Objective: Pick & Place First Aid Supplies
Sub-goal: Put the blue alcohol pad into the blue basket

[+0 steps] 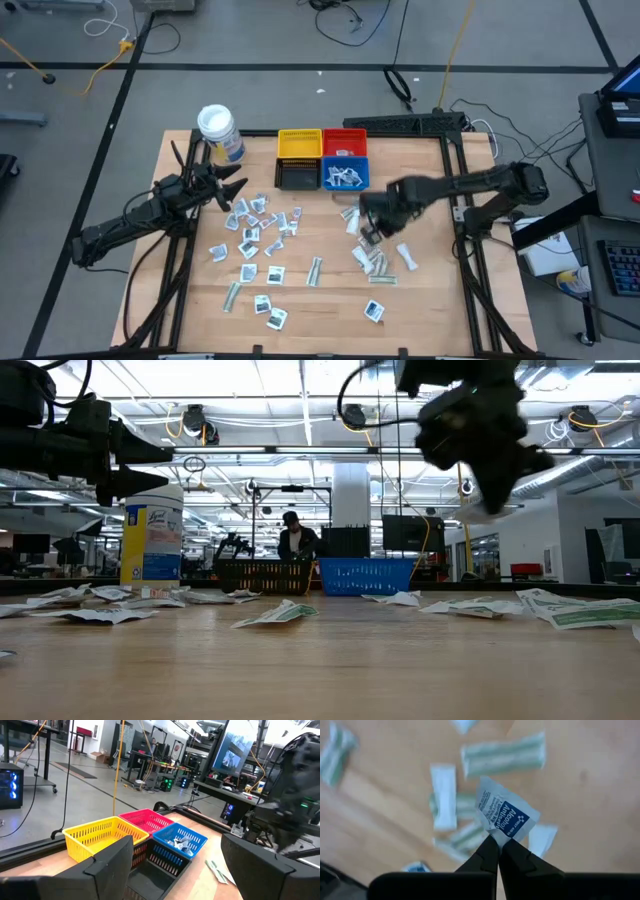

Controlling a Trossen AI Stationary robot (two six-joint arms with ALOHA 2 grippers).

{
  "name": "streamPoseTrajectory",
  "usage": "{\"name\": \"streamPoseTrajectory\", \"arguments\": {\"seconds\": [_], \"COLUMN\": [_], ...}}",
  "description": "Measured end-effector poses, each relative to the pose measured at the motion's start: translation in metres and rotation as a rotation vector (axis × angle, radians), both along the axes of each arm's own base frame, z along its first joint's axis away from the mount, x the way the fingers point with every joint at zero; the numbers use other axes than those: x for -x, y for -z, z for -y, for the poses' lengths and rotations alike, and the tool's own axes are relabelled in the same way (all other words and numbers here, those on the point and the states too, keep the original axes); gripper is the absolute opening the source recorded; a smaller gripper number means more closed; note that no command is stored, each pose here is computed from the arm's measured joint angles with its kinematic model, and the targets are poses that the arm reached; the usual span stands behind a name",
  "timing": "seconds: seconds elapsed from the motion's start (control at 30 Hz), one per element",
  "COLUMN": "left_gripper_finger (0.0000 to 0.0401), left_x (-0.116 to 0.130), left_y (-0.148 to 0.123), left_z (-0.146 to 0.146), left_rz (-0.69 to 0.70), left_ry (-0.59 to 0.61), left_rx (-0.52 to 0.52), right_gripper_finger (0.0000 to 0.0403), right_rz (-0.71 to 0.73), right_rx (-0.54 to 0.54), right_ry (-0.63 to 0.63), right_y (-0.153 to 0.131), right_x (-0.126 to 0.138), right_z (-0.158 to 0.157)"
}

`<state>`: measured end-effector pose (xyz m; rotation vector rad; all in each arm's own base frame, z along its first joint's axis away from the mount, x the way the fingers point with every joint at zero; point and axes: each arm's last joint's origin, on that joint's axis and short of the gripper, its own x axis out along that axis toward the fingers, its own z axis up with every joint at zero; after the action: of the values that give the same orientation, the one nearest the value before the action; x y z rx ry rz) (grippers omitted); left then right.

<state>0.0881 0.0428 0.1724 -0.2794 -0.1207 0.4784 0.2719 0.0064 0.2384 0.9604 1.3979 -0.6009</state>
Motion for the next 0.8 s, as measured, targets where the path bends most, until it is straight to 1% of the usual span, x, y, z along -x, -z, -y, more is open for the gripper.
{"name": "streamPoseTrajectory", "arguments": {"seconds": [0.17,0.3,0.4,0.53,0.67,0.8], "left_gripper_finger": [0.0306,0.0306,0.0306,0.0306,0.0306,0.0306], "left_x": [0.0,0.0,0.0,0.0,0.0,0.0], "left_y": [0.0,0.0,0.0,0.0,0.0,0.0], "left_z": [0.0,0.0,0.0,0.0,0.0,0.0], "left_rz": [0.0,0.0,0.0,0.0,0.0,0.0], "left_ry": [0.0,0.001,0.0,0.0,0.0,0.0], "left_rx": [0.0,0.0,0.0,0.0,0.0,0.0], "right_gripper_finger": [0.0,0.0,0.0,0.0,0.0,0.0], "right_rz": [0.019,0.025,0.021,0.021,0.017,-0.036], "right_rx": [0.019,0.038,0.063,0.071,0.072,0.046], "right_ry": [0.095,0.189,0.255,0.329,0.373,0.369], "right_y": [0.0,0.0,0.0,0.0,0.002,0.01], "right_x": [0.004,0.015,0.026,0.038,0.047,0.034], "right_z": [0.056,0.097,0.122,0.146,0.161,0.171]}}
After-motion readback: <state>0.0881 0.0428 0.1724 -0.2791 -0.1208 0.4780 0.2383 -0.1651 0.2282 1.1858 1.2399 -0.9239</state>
